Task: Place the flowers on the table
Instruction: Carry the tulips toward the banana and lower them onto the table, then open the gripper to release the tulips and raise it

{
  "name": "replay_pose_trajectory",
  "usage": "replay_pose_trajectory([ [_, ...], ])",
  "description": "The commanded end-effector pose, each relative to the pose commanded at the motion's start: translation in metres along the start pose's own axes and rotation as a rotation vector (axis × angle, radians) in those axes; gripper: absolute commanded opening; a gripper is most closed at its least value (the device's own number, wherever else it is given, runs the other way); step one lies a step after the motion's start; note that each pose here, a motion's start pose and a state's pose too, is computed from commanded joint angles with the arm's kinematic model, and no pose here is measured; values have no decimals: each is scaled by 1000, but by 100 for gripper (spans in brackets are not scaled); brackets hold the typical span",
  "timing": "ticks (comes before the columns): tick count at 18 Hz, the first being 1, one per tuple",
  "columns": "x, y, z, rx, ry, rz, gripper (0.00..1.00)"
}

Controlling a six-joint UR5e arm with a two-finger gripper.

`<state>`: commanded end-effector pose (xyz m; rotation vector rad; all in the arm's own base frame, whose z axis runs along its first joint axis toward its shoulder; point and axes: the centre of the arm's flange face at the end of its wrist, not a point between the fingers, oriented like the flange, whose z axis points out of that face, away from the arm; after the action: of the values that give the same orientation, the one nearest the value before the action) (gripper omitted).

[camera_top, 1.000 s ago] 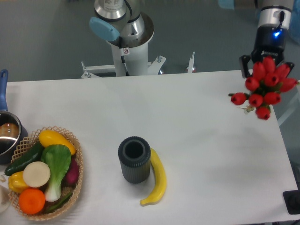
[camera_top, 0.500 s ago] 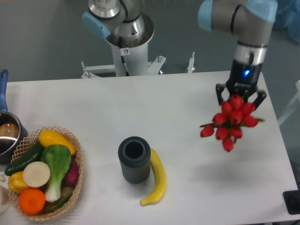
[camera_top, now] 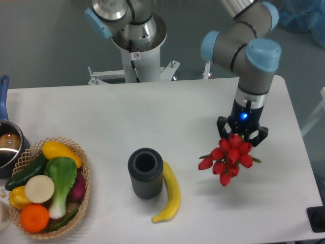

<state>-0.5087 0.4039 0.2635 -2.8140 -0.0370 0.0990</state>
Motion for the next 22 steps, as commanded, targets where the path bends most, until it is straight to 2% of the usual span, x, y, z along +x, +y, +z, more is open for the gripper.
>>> replay_pose_trajectory([
  [7,0,-5,31,20,57,0,45],
  [11,-4,-5,35,20,59,0,47],
  [15,-6,-5,27,26,47,2,63],
  [16,-6,-6,25,27,45,6,73],
  [20,-8,-8,13,36,25,8,85],
  [22,-10,-7,11,38,20,5,99],
])
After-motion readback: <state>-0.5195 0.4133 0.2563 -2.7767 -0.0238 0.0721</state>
